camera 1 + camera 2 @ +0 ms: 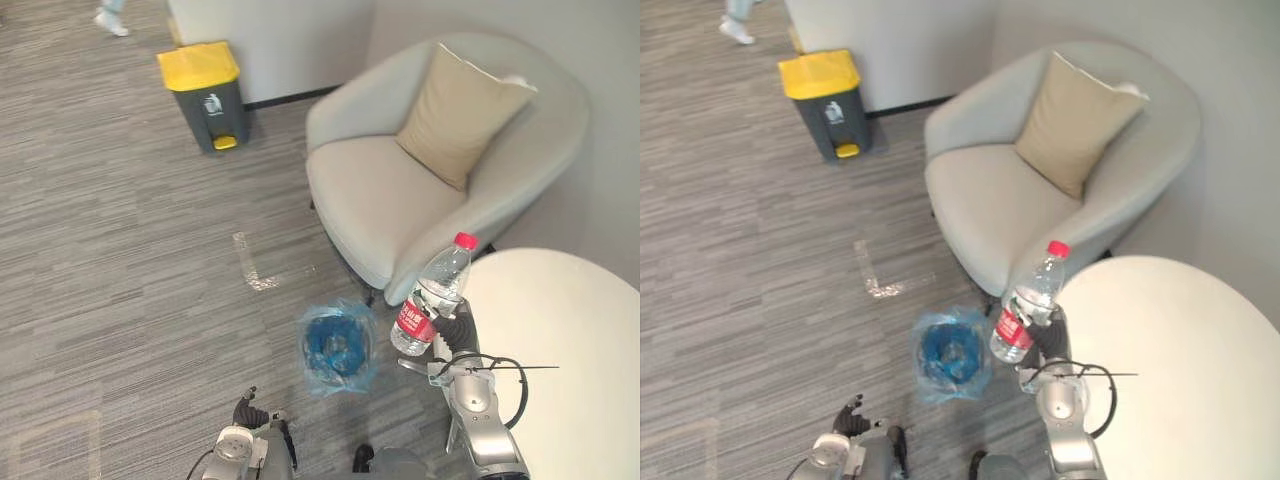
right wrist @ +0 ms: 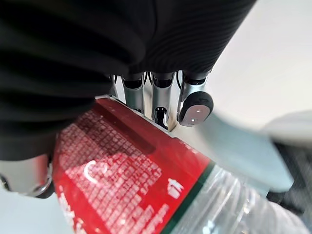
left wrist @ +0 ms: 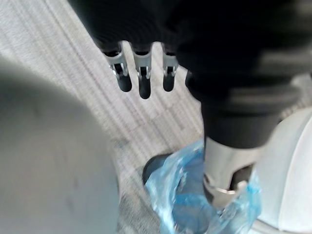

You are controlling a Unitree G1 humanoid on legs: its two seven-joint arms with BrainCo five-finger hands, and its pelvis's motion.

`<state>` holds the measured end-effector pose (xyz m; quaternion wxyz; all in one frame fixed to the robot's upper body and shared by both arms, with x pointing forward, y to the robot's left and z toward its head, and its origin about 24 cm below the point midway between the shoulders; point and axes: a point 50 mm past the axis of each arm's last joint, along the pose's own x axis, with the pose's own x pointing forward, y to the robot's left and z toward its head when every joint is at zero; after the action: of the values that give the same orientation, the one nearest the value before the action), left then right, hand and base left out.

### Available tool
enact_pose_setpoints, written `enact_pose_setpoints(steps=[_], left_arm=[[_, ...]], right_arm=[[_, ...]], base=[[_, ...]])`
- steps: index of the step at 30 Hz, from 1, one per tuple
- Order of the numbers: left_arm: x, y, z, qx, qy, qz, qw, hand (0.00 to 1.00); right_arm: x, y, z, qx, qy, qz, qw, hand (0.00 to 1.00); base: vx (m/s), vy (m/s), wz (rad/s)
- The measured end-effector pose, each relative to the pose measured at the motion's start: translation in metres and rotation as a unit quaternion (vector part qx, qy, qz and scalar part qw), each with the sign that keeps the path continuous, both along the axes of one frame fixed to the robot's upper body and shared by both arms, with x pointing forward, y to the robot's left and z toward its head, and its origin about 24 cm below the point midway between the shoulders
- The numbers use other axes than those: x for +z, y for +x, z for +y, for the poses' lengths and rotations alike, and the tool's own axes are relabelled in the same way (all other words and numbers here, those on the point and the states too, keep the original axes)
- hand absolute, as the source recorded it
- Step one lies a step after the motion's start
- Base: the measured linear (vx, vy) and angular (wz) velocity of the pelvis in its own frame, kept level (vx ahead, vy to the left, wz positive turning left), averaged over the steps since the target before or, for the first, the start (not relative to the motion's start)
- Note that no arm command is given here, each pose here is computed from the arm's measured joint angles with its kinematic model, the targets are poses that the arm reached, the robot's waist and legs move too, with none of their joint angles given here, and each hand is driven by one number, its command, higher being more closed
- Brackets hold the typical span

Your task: Gather rubbish on tea table into small bin, then transfer packed bag to large trash can.

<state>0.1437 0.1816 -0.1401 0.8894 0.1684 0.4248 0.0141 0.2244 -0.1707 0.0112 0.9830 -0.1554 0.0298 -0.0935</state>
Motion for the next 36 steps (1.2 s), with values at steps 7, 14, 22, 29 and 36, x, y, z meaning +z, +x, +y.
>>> enact_pose_setpoints(steps=[7, 14, 22, 29, 36], left_arm=[[-0.001, -0.005, 0.011, 0.019, 0.008, 0.011, 1.0, 0.0], [0.013, 0.026, 0.017, 0.034, 0.015, -0.041, 0.998, 0.0], [0.034, 0.059, 0.036, 0.125, 0.012, -0.108, 0.986, 0.0], [0.062, 0.094, 0.041, 0.174, -0.003, -0.184, 0.967, 0.0], [0.106, 0.133, 0.031, 0.186, -0.043, -0.288, 0.938, 0.0]], right_arm=[[-0.011, 0.005, 0.019, 0.051, -0.007, 0.026, 0.998, 1.0], [0.002, 0.049, 0.035, 0.126, -0.074, 0.01, 0.989, 1.0], [0.051, 0.096, 0.038, 0.137, -0.152, -0.06, 0.977, 1.0], [0.103, 0.123, 0.039, 0.107, -0.172, -0.139, 0.969, 1.0], [0.161, 0.143, 0.033, 0.06, -0.174, -0.218, 0.958, 1.0]], base=[[0.02, 0.03, -0.25], [-0.15, 0.013, -0.16], [-0.24, 0.01, 0.05], [-0.14, 0.004, 0.22], [-0.05, -0.01, 0.2]])
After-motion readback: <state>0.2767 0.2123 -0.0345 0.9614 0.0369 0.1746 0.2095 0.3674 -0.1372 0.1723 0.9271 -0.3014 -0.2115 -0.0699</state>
